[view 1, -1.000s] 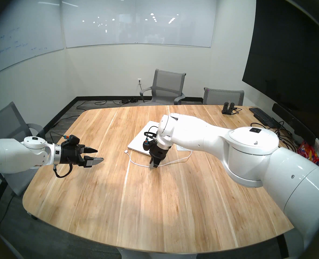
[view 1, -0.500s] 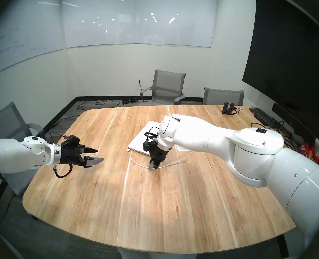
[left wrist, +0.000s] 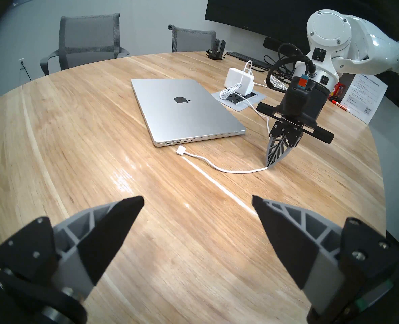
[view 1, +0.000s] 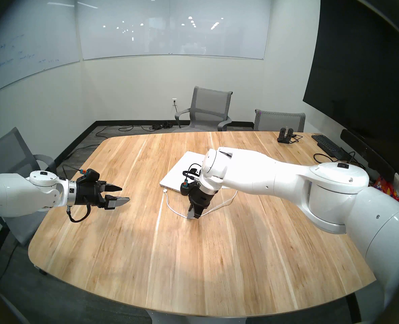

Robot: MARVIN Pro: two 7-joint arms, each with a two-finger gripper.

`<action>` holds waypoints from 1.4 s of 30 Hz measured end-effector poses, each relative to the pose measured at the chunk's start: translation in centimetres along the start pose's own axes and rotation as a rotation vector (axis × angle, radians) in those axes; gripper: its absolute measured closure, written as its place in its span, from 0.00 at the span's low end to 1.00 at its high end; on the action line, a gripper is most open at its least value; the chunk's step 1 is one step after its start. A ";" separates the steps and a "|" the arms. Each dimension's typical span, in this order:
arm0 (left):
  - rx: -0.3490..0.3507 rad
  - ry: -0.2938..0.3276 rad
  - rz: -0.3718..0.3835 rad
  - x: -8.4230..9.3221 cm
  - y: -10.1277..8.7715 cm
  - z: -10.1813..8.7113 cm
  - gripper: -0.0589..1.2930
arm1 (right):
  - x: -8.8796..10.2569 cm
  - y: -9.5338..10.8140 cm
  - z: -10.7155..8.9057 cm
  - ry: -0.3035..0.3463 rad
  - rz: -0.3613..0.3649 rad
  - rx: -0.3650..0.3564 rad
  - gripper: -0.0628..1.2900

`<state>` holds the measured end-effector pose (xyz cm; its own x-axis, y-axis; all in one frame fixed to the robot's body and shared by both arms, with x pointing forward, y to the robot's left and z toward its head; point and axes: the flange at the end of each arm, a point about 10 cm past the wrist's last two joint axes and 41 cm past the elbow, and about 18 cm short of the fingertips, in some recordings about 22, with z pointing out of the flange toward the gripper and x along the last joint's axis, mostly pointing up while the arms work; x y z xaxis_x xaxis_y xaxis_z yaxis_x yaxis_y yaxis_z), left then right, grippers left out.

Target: Plug the charging cable into the port of a MacBook

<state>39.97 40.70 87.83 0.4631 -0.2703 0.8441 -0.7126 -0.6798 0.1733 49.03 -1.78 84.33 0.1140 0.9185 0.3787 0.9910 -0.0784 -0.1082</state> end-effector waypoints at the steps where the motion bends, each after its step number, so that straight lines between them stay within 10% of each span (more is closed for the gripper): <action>1: 0.000 0.000 0.000 0.0 0.0 0.0 0.03 | -0.2 -0.1 -0.1 0.004 0.004 -0.001 0.97; 25: 0.000 0.000 0.000 0.0 0.0 0.0 0.03 | -2.0 -1.1 0.0 0.099 0.021 0.050 0.97; 42: 0.000 0.000 0.000 0.0 0.0 0.0 0.03 | 0.1 -1.4 0.2 0.201 0.059 0.100 0.97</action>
<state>39.97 40.70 87.83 0.4631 -0.2702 0.8441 -0.7126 -0.6798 0.1733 47.63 -1.49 84.29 0.1929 0.8172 0.5431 0.9716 -0.0816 -0.2222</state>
